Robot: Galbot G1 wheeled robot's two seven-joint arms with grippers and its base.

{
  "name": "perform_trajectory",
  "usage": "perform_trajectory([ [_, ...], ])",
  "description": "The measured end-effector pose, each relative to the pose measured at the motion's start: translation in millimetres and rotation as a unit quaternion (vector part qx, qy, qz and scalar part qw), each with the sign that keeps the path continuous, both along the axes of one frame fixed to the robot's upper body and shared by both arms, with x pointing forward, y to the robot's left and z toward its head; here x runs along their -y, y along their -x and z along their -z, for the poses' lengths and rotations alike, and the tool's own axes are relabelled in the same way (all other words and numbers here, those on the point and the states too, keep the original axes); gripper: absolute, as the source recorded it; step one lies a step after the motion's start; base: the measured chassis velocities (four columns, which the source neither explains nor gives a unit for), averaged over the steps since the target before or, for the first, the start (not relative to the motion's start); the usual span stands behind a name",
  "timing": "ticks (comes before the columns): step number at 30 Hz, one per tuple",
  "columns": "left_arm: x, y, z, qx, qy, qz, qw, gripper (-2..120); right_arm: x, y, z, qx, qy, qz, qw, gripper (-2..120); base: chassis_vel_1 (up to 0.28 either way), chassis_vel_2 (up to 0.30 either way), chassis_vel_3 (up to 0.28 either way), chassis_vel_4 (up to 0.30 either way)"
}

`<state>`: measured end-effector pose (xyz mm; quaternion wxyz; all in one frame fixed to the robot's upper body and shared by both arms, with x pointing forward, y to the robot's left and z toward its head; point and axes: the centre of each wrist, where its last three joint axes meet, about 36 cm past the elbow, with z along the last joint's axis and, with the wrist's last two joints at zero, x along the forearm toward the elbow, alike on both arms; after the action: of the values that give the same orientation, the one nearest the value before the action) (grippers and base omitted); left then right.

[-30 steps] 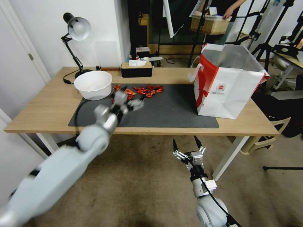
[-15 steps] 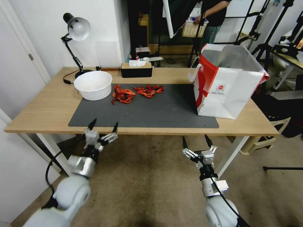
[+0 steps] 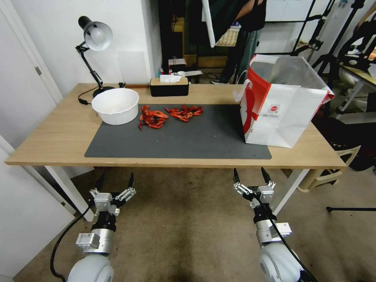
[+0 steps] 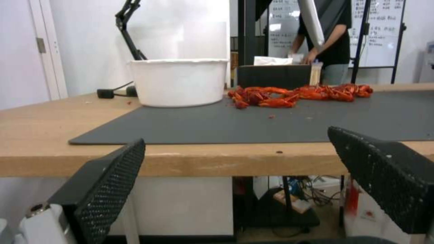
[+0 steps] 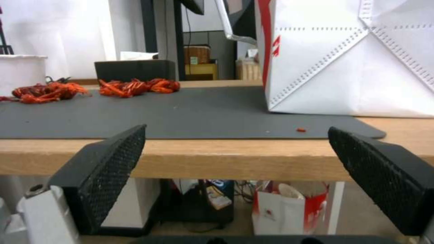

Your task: Close the takeout container lid, then place the container into the takeout bag.

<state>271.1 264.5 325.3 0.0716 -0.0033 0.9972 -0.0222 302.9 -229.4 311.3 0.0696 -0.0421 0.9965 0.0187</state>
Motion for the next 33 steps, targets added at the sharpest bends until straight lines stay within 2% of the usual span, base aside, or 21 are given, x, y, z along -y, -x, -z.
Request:
perform_trajectory([
  [33, -0.1, -4.1, -2.4, 0.004, 0.000, 0.004, 1.0000, 100, -4.9, 1.2, -0.7, -0.001, -0.001, -0.004, 1.000, 100, 0.000, 0.000, 0.000, 0.000],
])
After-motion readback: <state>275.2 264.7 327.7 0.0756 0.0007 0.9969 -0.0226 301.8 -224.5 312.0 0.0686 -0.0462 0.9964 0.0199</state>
